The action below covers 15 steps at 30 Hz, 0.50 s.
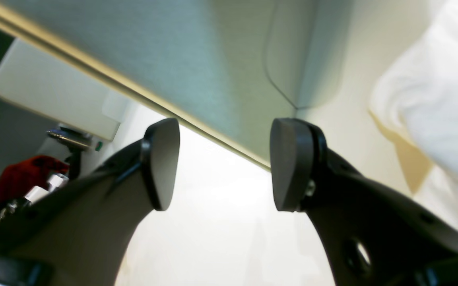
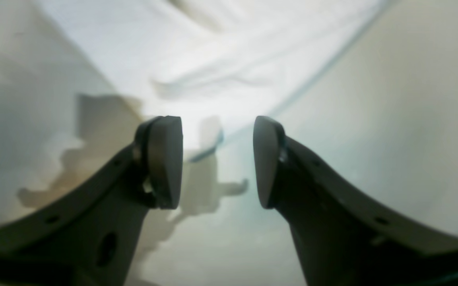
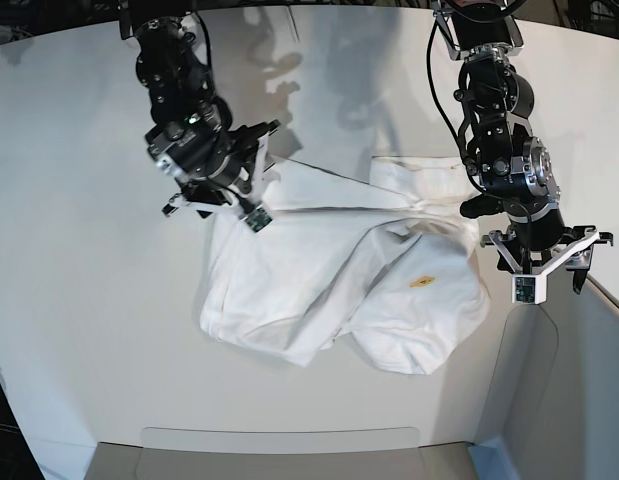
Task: Layout the t-shirt on the table in an organized manner, then fold the t-shirt properly
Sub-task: 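Release the fabric with the left gripper and lower the right gripper onto the shirt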
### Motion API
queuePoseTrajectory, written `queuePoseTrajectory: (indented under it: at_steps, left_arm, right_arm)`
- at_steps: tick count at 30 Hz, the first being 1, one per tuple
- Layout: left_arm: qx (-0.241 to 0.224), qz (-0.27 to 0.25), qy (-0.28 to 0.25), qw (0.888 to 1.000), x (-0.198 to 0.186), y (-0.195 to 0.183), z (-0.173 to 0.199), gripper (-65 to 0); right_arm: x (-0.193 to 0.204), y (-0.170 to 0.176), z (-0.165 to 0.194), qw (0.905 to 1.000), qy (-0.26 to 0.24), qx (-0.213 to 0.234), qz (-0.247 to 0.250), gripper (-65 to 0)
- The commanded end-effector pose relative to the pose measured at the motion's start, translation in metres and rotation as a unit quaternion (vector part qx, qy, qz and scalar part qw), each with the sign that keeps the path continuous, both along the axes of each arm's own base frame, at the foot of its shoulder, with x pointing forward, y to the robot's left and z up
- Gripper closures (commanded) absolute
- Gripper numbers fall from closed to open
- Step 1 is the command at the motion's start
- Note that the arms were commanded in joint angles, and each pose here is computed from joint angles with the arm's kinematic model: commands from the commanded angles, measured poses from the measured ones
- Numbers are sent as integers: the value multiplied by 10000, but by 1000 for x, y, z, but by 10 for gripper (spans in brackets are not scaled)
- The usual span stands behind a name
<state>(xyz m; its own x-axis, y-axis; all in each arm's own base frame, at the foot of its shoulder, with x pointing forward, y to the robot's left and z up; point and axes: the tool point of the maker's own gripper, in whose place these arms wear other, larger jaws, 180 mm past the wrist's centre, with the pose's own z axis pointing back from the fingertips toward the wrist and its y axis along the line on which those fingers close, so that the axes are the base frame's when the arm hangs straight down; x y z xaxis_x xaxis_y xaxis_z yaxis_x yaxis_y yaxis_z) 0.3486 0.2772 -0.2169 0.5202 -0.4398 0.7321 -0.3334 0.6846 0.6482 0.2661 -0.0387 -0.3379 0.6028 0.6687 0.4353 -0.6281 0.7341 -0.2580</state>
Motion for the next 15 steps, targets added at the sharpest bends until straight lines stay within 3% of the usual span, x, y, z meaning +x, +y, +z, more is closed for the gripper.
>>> queuePoseTrajectory:
  at_steps: [1, 3, 8, 12, 15]
  left_arm:
    - [119, -34, -257, 9996, 3, 0, 16, -348]
    - [119, -33, -265, 9996, 3, 0, 17, -348]
    - [101, -51, -274, 9996, 5, -2, 17, -348]
    - [92, -67, -265, 9996, 5, -3, 16, -348]
    - [87, -57, -255, 9996, 5, -3, 16, -348]
  right_arm:
    - [6, 8, 13, 9993, -329, -144, 135, -288]
    - [4, 19, 16, 9970, -547, -495, 244, -288]
    - [-4, 34, 20, 9947, -757, -686, 124, -288]
    - [-8, 37, 6, 9955, -528, -771, 153, -288]
    - [-6, 30, -8, 9964, -320, -726, -303, -288]
